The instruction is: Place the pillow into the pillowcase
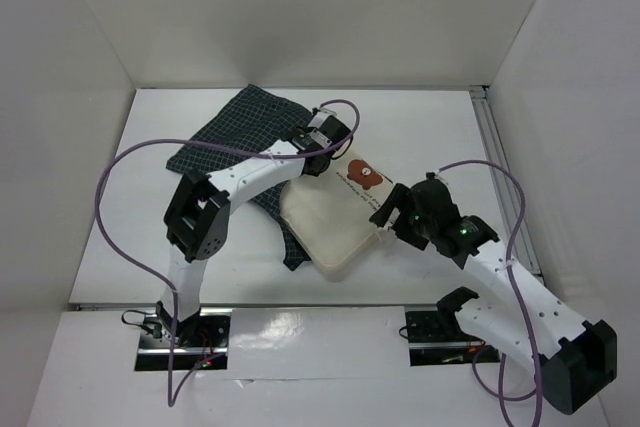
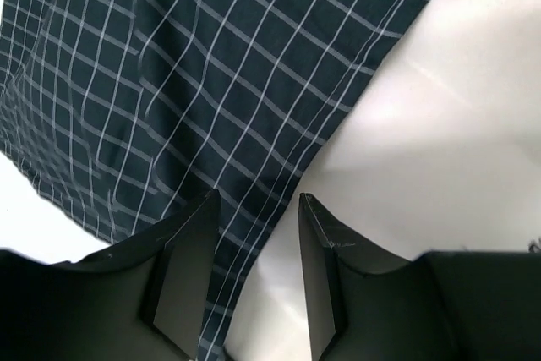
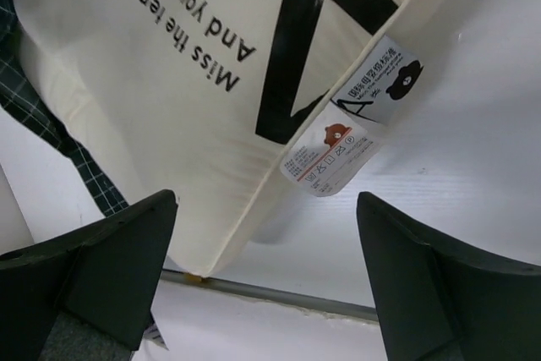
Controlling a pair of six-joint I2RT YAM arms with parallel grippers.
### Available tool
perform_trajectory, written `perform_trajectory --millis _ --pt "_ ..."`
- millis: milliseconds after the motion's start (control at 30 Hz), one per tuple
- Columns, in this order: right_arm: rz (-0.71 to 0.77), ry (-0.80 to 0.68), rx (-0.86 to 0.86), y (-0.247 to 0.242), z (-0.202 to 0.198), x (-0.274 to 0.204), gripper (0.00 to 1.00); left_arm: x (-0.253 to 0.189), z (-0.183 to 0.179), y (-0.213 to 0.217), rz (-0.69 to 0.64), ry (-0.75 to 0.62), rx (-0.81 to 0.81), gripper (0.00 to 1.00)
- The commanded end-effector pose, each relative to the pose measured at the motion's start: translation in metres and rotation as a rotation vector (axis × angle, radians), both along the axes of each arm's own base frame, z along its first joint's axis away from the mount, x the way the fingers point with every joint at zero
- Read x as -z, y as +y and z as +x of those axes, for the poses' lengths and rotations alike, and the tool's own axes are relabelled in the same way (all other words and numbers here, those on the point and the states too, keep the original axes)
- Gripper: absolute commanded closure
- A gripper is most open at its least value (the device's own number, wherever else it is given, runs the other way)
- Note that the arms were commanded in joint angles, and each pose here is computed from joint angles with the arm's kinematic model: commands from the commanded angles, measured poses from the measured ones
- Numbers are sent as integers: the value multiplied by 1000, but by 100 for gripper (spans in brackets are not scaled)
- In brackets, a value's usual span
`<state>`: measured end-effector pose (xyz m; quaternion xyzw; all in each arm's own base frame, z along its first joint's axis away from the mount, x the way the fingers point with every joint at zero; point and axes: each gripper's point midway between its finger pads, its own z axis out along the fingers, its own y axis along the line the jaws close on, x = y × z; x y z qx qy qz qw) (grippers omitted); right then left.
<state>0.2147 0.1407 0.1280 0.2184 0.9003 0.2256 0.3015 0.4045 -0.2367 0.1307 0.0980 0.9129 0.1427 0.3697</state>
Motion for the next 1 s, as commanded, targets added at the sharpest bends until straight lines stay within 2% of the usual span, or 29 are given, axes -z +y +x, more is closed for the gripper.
perform_trajectory --millis 0,200,367,400,433,500,533,567,600,633,667,700,733,767,800,833,867,900,933,967 --pt "85 44 -35 13 -8 9 6 -4 21 3 48 -38 -8 46" --pt "197 41 -92 34 -9 14 0 20 35 -2 81 -18 -4 46" --pt "256 56 -114 54 0 22 0 13 48 6 113 -59 -48 49" --pt "258 91 -95 56 -4 35 0 12 53 9 109 -63 -59 54" --pt "273 76 -89 60 -2 35 0 9 56 14 108 -63 -71 56" --pt "293 24 -52 62 9 33 0 13 56 15 89 -36 -61 68" --pt "280 11 -19 58 15 37 0 15 55 13 86 -25 -46 95" --pt "288 -34 -5 59 26 32 0 11 57 8 70 -23 -28 100" --pt "285 -59 11 59 33 31 0 15 55 2 40 -1 -4 100" --pt "243 -79 21 57 43 35 7 10 57 -4 19 -1 19 100" --pt "225 -106 16 59 52 30 43 12 53 -14 10 20 63 100" --pt "193 -101 9 59 58 30 70 4 46 -33 -62 38 138 100" --pt "156 -151 -22 66 77 7 93 -6 34 -59 -90 50 268 100" --pt "122 -144 -61 71 76 1 100 -10 20 -79 -148 80 382 100" --pt "105 -180 -85 76 80 -15 100 -17 -5 -113 -279 140 551 100" --pt "100 -274 -126 83 88 -54 100 -47 -21 -126 -348 112 622 100" --pt "90 -282 -172 91 79 -66 100 -61 -32 -134 -409 119 667 100" --pt "88 -305 -200 96 75 -81 100 -77 -61 -151 -516 184 772 100" --pt "100 -354 -227 100 71 -110 100 -92 -79 -157 -570 208 815 100" --pt "90 -319 -261 105 60 -107 100 -125 -100 -159 -649 195 848 100"
